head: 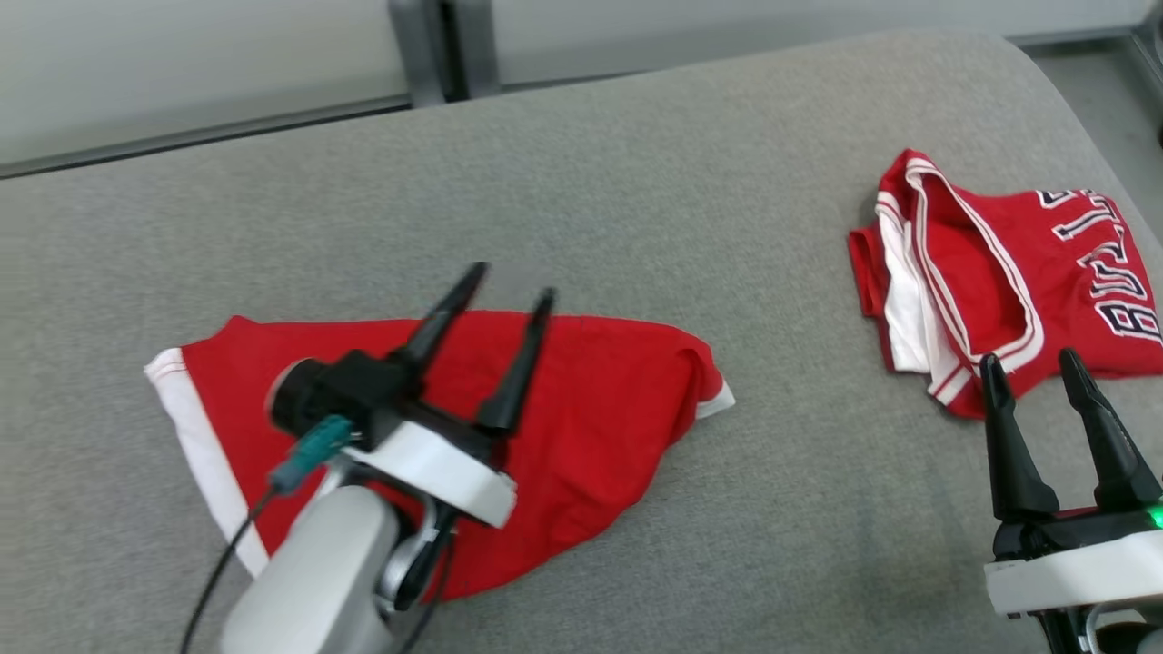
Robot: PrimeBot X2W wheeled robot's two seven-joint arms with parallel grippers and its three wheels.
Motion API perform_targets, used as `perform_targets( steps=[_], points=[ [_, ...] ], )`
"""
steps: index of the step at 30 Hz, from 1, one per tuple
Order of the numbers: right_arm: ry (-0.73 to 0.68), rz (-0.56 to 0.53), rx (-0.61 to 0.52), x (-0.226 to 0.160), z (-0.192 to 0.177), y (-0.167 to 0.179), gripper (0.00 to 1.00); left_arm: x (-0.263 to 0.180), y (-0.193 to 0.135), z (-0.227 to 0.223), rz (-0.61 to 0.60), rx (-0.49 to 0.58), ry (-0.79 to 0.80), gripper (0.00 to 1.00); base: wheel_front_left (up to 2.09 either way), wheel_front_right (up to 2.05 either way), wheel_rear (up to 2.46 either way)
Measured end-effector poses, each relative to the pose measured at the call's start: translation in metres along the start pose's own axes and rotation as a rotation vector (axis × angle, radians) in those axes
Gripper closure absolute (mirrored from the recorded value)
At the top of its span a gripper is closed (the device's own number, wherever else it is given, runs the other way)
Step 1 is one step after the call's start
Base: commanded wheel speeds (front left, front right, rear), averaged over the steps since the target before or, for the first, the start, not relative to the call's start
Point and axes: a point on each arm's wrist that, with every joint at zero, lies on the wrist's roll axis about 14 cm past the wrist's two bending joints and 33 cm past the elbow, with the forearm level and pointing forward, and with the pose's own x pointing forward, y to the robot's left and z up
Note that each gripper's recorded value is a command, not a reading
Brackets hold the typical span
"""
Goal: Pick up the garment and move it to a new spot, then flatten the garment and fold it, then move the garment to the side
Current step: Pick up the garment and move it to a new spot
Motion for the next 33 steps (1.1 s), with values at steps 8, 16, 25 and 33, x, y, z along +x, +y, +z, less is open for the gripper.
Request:
perform_targets(
  steps=[8, 16, 25, 33],
  points=[
    [-0.012, 0.093, -0.003, 0.000, 0.010, 0.025, 0.00, -0.073, 0.095, 0.056, 0.347, 0.122, -0.100, 0.00, 0.00, 0.00, 0.00],
    [-0.007, 0.164, -0.004, -0.009, 0.014, 0.046, 0.00, -0.171, 0.136, 0.077, 0.592, 0.165, -0.127, 0.00, 0.00, 0.00, 0.00],
    [0.004, 0.205, -0.027, -0.027, 0.017, 0.055, 0.00, -0.224, 0.121, 0.075, 0.636, 0.156, -0.106, 0.00, 0.00, 0.00, 0.00],
    [0.018, 0.203, -0.035, -0.044, 0.014, 0.053, 0.00, -0.237, 0.102, 0.069, 0.625, 0.148, -0.077, 0.00, 0.00, 0.00, 0.00]
  ],
)
